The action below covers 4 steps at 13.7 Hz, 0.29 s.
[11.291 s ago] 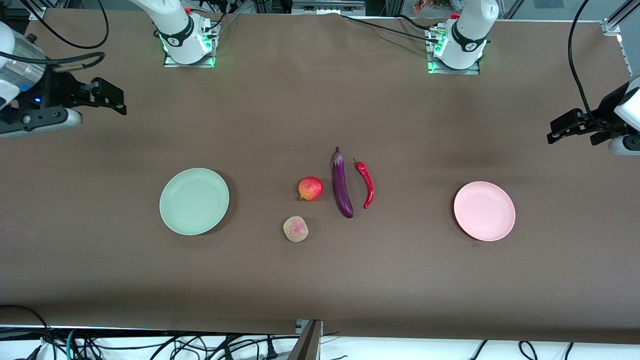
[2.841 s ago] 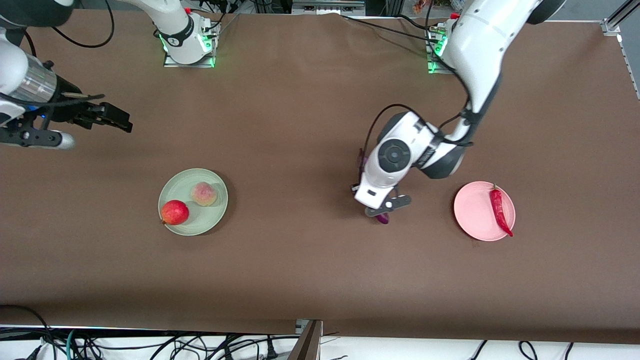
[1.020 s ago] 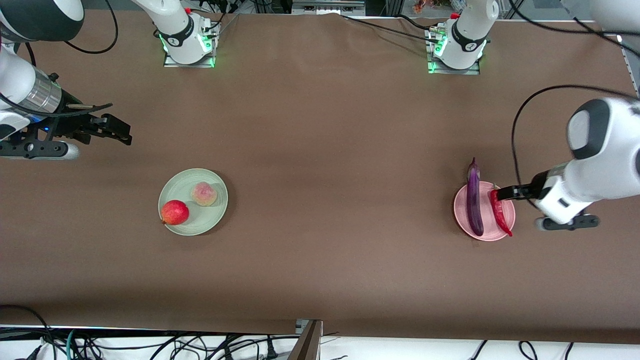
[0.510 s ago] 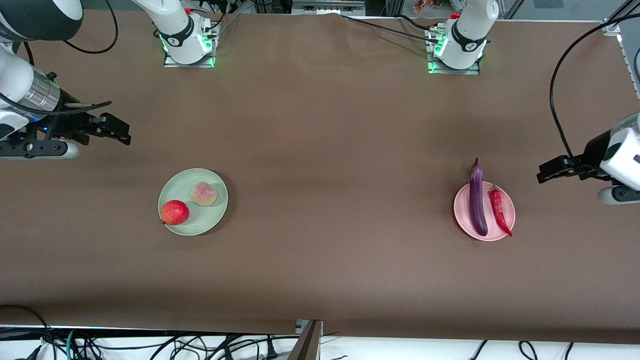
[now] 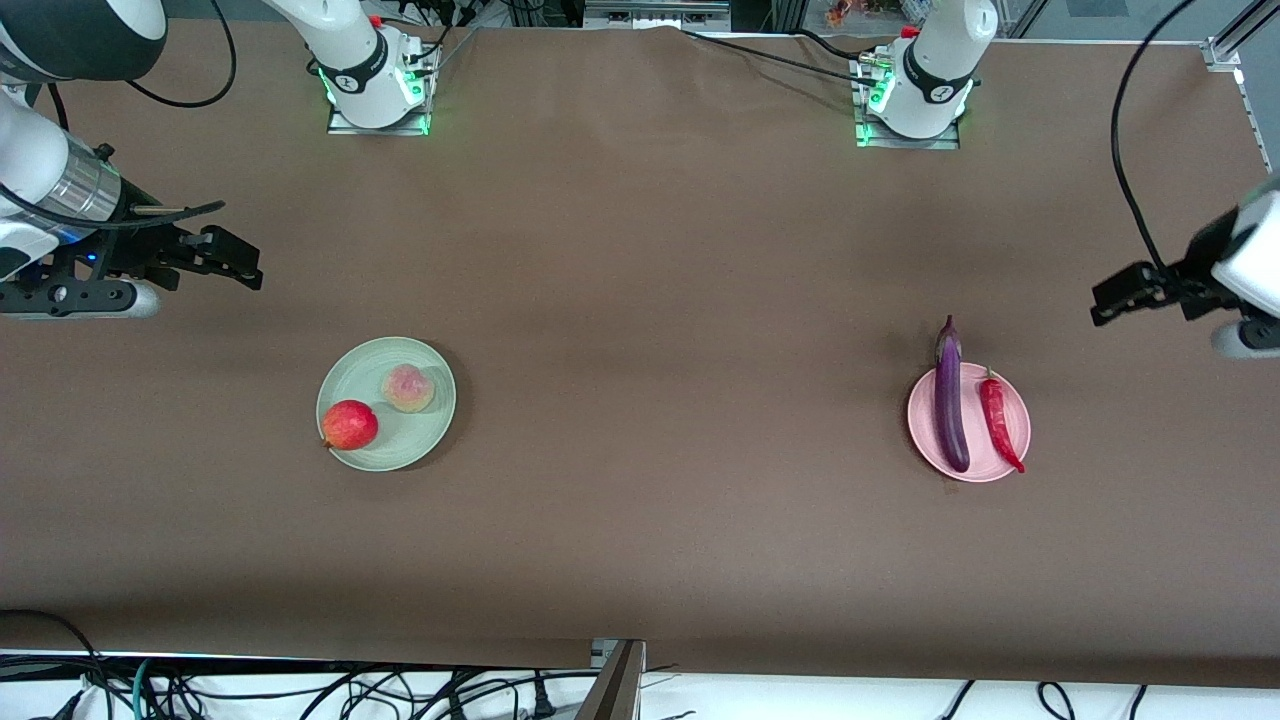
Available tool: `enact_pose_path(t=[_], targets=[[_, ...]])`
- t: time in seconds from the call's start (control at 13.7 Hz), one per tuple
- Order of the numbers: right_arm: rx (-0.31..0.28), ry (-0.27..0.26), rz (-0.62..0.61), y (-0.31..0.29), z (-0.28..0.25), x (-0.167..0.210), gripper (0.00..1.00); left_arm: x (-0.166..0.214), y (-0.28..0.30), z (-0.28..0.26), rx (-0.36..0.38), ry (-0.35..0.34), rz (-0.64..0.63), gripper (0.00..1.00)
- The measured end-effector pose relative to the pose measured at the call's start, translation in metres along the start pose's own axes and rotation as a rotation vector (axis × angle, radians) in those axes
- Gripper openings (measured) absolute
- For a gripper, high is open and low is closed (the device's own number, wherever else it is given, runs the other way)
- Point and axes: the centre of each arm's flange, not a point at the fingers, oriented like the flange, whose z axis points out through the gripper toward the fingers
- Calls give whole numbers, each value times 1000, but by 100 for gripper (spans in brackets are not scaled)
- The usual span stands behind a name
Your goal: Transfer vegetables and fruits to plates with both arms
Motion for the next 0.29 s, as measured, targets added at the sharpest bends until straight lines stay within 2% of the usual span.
enact_pose_path(t=[0.15,0.29], targets=[[0,0,0,0,0,0,100,-23,4,10,-1,34,33,100],[0,0,-1,0,0,0,100,-31,4,17,-2,36,44,100]])
